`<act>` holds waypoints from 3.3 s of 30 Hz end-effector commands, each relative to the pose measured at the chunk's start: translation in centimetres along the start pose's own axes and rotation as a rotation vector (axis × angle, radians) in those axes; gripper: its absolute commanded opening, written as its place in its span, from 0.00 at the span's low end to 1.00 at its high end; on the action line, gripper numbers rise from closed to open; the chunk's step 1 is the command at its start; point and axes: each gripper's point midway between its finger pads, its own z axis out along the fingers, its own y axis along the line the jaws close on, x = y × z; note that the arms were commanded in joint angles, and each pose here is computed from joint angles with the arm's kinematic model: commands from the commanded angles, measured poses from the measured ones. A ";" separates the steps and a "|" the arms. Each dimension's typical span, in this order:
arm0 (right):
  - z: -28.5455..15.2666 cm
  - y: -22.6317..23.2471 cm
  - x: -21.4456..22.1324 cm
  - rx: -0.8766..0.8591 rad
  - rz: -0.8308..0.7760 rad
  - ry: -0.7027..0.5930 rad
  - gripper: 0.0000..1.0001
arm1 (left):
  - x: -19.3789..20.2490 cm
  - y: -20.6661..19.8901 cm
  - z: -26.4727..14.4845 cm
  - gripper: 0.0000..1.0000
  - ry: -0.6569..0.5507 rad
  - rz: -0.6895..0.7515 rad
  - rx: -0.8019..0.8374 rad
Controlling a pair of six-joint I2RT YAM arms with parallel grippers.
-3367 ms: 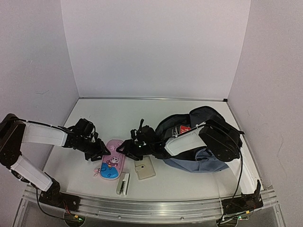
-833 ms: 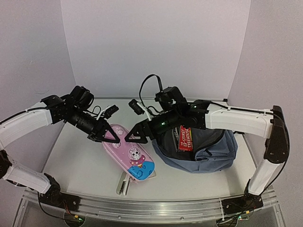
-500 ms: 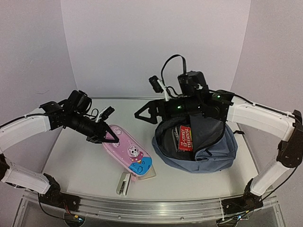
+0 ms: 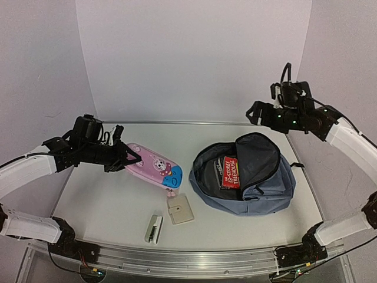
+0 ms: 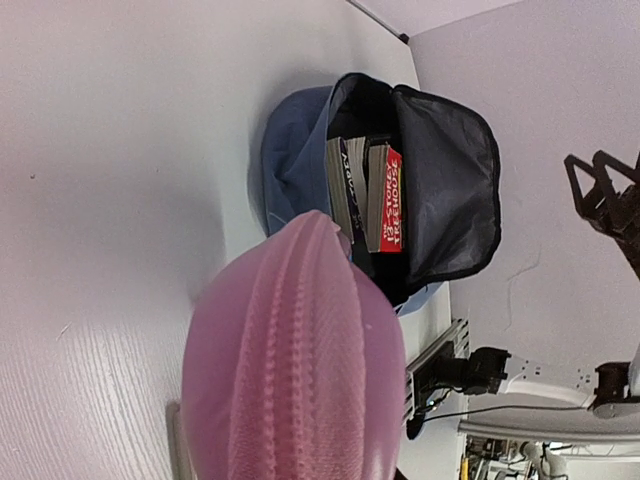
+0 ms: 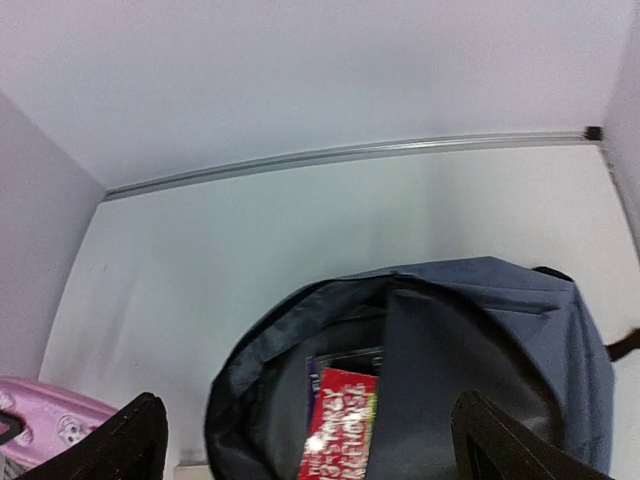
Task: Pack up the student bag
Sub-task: Pick up the stationery from the center of the board, then place the stationery in the student bag.
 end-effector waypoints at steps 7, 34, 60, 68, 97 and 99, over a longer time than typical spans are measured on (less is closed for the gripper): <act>-0.4 -13.7 4.0 0.208 0.208 0.101 0.98 | -2.3 -2.2 -0.3 0.06 -0.088 -0.037 0.113; 2.6 -10.7 10.6 -0.068 0.379 0.246 0.13 | -4.8 -3.0 0.0 0.05 -0.181 -0.020 0.134; -3.8 -6.2 2.5 -0.225 0.364 0.065 0.00 | -7.3 -15.7 14.2 0.03 -0.181 0.112 0.436; -4.4 -5.9 2.1 -0.241 0.363 0.051 0.00 | -2.3 -13.6 19.9 0.01 -0.045 0.074 0.347; -5.4 -4.8 1.3 -0.290 0.357 0.042 0.00 | 5.4 -14.6 28.5 0.41 0.096 0.258 0.148; -5.3 -4.9 1.4 -0.289 0.359 0.045 0.00 | 4.7 -14.8 27.1 0.53 0.069 0.311 0.127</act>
